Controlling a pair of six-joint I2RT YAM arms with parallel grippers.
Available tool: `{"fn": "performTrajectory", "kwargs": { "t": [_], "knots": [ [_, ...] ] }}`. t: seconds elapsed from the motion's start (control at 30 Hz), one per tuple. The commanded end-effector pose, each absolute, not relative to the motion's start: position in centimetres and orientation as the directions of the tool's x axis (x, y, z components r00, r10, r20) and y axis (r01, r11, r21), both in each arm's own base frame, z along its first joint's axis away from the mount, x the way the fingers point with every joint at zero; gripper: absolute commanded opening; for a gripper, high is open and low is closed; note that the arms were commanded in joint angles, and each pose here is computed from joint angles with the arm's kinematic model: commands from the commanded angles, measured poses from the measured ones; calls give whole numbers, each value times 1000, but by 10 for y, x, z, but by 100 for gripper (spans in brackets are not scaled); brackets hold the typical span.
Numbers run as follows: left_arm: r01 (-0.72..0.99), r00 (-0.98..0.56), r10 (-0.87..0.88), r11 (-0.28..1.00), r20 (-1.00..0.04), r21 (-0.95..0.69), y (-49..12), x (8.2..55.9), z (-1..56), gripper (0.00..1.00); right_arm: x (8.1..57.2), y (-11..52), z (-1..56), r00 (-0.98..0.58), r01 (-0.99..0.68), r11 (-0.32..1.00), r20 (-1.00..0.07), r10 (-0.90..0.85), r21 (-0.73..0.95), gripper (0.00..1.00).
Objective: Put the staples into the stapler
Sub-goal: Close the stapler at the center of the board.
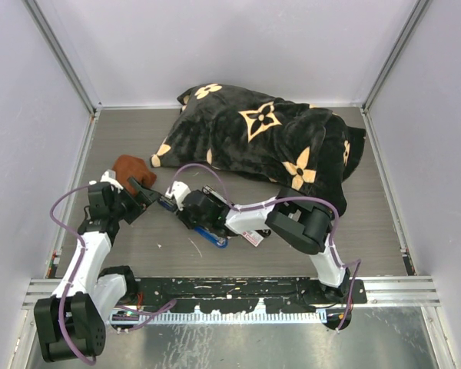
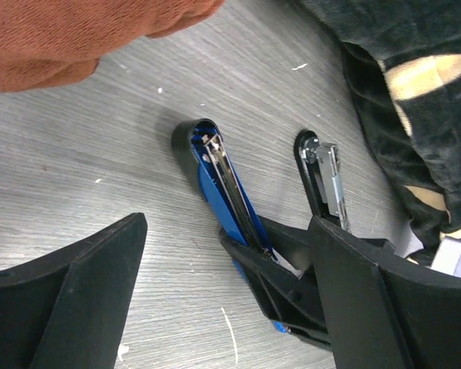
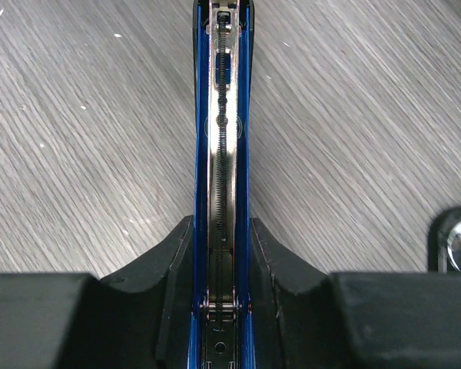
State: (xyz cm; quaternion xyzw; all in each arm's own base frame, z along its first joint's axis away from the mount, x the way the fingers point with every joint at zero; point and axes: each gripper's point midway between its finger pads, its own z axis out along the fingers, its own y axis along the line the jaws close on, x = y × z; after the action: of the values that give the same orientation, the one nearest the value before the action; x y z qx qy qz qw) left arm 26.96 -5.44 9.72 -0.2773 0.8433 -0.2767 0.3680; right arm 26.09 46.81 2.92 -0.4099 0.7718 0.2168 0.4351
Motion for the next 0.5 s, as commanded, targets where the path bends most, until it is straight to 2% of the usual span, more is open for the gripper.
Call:
{"fn": "performTrajectory", "kwargs": {
  "t": [0.0,0.27,0.47],
  "knots": [
    [-124,-545,-641,699,-540,-704,-63,282,143,91,276,466,99,-240,-807,584,-953,-184,90,1],
    [-15,-567,-658,610,-496,-792,-84,291,162,94,262,454,146,-145,-850,511,-989,6,128,1],
    [9,-592,-629,621,-504,-784,-87,294,160,96,250,448,162,-113,-875,464,-991,74,135,1]
  ]
}}
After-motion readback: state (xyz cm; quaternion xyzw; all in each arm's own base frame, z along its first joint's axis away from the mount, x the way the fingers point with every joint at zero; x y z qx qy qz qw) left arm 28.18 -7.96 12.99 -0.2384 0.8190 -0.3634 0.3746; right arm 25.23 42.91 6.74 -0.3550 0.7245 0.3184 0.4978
